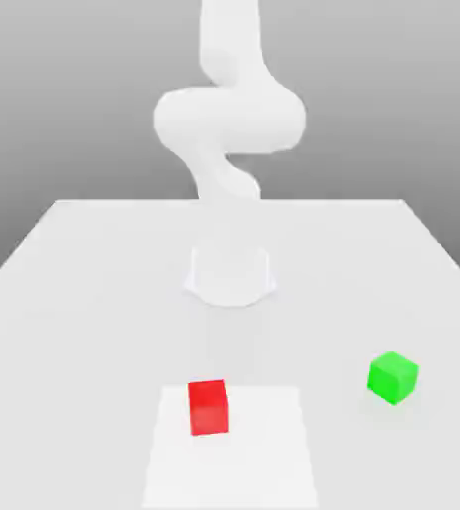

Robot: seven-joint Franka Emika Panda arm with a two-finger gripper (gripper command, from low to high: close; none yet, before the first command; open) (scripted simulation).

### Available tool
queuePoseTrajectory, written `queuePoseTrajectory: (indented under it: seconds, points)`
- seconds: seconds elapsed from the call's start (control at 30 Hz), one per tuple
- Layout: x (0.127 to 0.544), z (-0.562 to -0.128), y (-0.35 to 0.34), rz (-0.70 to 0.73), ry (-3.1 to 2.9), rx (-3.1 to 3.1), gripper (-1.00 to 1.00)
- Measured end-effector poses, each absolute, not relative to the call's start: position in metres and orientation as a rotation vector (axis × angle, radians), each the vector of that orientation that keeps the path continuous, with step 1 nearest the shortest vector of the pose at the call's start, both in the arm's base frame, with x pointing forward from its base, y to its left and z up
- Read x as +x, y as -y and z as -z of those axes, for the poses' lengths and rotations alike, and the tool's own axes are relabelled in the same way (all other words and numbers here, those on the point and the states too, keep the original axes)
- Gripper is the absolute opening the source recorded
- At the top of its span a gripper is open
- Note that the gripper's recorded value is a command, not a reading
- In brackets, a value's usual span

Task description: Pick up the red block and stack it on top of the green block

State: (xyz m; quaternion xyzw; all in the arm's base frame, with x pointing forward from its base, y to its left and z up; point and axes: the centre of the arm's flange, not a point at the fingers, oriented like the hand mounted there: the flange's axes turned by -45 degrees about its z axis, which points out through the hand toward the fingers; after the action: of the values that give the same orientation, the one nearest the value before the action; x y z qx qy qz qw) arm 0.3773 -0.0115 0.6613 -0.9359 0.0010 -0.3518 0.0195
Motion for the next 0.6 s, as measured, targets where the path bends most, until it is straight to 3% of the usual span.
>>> queuePoseTrajectory:
  seconds: [0.13, 0.3, 0.43, 0.6]
  points:
    - [0.419, -0.562, 0.022, 0.856, 0.034, -2.937, 0.0]
    - [0.438, -0.437, 0.023, 0.576, 0.085, -2.987, 0.0]
    - [0.426, -0.337, 0.022, 0.343, 0.133, -3.04, 0.0]
    - [0.378, -0.223, 0.03, 0.045, 0.197, -3.125, 0.0]
